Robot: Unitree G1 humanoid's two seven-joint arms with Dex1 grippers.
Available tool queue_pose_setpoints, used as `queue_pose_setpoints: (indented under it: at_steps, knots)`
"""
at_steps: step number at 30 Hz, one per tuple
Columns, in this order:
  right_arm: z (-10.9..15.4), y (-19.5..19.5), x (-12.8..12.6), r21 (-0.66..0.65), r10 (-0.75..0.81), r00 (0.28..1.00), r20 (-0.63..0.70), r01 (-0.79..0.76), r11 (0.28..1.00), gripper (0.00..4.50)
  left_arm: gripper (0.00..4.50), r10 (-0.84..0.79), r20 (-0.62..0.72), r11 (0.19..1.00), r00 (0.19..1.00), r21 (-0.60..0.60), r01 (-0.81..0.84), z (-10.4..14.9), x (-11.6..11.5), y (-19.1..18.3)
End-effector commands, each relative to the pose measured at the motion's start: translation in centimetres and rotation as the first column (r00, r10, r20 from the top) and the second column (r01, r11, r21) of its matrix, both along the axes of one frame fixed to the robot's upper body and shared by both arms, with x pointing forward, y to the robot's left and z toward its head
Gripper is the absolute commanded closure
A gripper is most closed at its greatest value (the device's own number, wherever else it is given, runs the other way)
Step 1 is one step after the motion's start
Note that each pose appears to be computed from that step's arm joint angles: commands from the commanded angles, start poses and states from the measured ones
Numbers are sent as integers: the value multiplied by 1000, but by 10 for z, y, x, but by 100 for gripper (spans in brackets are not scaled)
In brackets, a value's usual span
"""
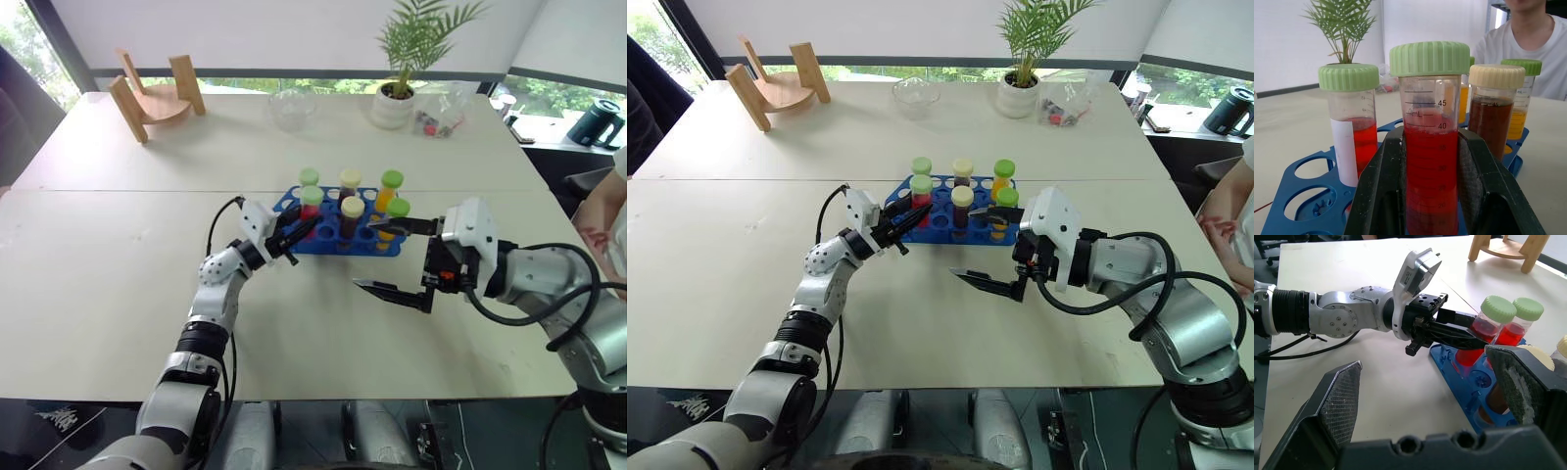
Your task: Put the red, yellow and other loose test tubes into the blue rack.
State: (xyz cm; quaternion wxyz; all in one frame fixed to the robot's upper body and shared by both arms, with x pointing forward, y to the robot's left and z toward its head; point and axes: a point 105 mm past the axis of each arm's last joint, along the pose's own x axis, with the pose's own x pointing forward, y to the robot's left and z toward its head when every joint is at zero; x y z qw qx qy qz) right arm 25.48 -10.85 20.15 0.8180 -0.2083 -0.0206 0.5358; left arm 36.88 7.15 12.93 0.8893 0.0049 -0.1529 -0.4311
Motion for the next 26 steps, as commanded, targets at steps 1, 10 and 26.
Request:
queue_pose_setpoints:
  at_steps: [1, 10, 26]
  knots:
    - [13, 1, -5, 7, 10, 998, 56, -11, 1000, 0, 268, -27, -24, 998, 999, 59, 29, -7, -1, -1]
    - [8, -4, -5, 10, -10, 1000, 29, 10, 1000, 0, 7, -27, -56, 981, 998, 190, 37, -11, -19, 36]
    - [-7, -55, 9, 14, -215, 972, -91, 217, 976, 0, 7, 15, -259, 935, 966, 347, 79, 41, -114, 110]
